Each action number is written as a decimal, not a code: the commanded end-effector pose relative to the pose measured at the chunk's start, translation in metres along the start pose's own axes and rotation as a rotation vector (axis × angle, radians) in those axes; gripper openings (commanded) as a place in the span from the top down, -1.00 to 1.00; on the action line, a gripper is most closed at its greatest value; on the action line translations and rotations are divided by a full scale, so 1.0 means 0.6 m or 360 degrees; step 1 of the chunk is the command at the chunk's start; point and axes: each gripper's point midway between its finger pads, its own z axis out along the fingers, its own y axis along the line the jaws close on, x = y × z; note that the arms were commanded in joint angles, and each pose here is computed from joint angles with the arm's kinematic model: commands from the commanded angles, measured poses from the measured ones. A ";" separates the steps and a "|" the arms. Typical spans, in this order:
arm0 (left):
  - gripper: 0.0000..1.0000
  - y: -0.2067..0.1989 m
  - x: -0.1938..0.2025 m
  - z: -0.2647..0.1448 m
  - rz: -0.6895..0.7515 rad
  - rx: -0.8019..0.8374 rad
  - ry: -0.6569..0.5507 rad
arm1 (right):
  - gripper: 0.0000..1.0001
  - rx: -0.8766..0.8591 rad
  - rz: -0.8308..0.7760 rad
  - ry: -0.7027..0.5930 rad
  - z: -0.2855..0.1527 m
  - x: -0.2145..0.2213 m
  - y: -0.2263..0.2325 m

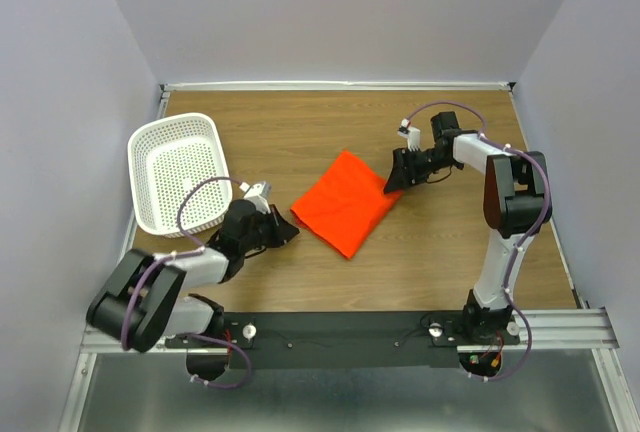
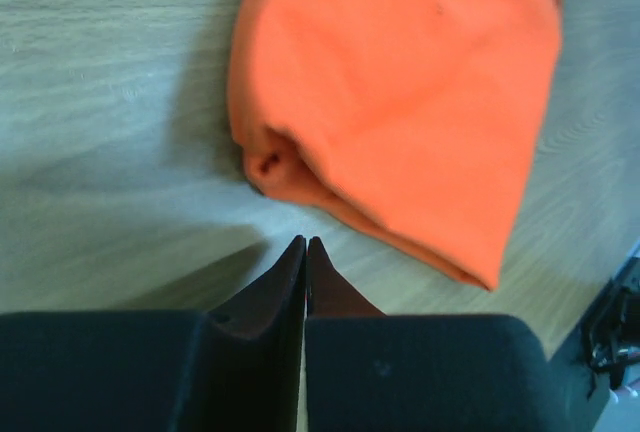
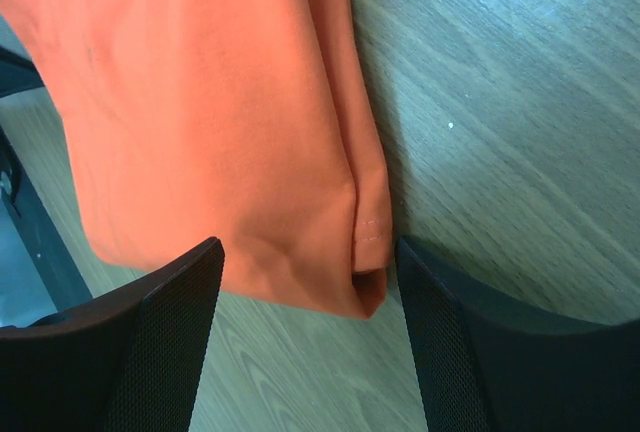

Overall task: Fold and stack the t-shirts
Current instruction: Neatly place the folded tshirt to the corner

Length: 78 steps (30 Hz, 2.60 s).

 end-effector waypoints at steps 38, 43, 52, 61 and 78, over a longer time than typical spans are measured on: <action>-0.02 -0.077 -0.220 -0.136 0.0280 -0.0092 -0.0716 | -0.40 -0.0114 0.0196 0.0155 0.035 0.046 -0.006; -0.02 -0.099 -0.224 -0.194 0.0281 -0.0052 -0.0823 | -0.26 -0.0082 0.0212 0.0212 0.044 0.063 -0.013; -0.02 -0.147 -0.203 -0.232 0.0213 0.0223 -0.0869 | 0.99 0.0034 0.0193 0.0175 0.027 0.038 -0.029; -0.02 -0.155 -0.200 -0.224 0.0259 0.0254 -0.0821 | 0.99 0.0692 0.0217 -0.0162 -0.157 -0.009 -0.224; -0.02 -0.157 -0.194 -0.215 0.0282 0.0291 -0.0798 | 0.98 0.1524 0.0333 -0.0393 -0.450 -0.020 -0.453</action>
